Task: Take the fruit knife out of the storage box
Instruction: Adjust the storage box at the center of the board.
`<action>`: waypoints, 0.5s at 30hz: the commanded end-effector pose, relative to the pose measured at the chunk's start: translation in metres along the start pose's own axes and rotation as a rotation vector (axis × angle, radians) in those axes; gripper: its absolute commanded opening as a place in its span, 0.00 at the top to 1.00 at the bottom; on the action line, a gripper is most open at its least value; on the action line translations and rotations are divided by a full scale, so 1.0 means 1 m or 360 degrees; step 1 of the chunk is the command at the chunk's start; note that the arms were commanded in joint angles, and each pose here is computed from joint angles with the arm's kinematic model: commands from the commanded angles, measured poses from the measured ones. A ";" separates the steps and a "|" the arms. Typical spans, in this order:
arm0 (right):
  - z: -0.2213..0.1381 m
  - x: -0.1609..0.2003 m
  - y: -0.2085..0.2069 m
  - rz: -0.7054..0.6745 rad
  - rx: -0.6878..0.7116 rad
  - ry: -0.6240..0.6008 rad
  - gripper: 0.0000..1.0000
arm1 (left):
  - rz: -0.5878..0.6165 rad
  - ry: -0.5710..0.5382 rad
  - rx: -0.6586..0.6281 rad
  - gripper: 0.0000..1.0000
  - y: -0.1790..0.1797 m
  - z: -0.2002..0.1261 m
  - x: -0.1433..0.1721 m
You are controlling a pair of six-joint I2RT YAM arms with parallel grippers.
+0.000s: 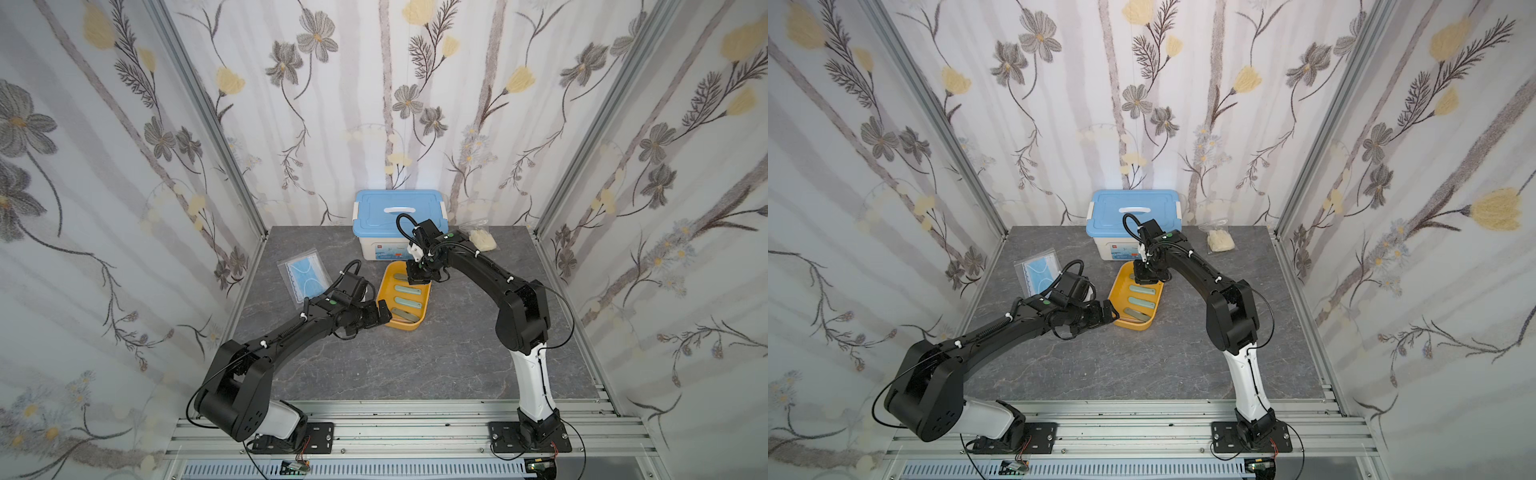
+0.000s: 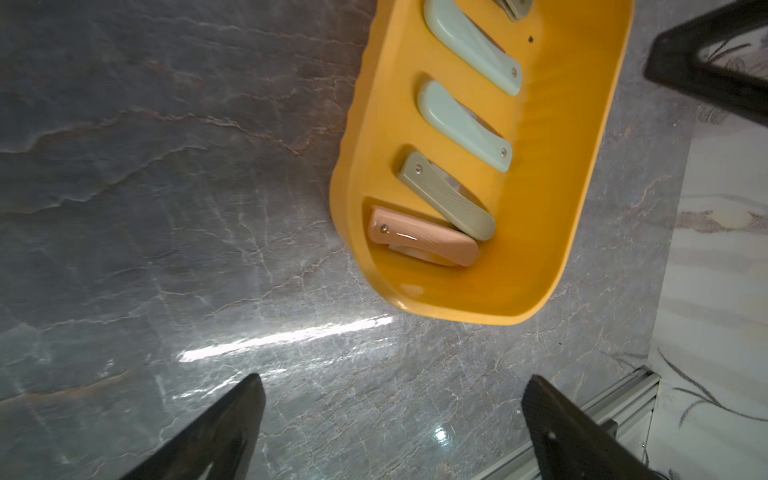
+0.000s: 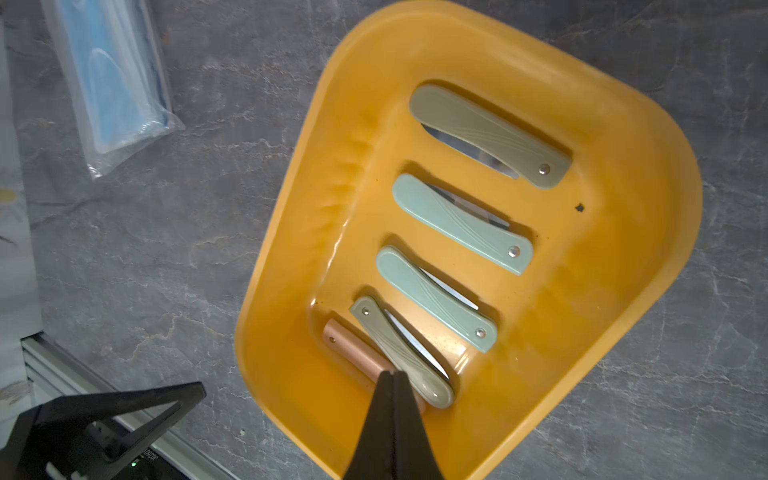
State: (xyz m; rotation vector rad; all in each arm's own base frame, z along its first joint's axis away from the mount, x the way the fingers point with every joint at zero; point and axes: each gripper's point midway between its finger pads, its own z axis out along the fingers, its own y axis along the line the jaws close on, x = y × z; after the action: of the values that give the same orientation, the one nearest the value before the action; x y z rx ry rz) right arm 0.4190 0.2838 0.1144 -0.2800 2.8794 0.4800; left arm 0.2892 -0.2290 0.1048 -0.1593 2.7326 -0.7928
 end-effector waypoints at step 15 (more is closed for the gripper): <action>0.023 0.029 -0.037 0.0018 0.0249 0.0224 1.00 | 0.0154 0.0094 -0.0588 0.00 0.043 0.039 -0.055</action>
State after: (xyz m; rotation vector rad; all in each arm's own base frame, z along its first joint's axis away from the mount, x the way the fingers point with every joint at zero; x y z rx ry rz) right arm 0.4101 0.2618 0.0754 -0.2829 3.0036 0.2952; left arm 0.3547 -0.2225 0.0733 -0.0996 2.8386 -0.4105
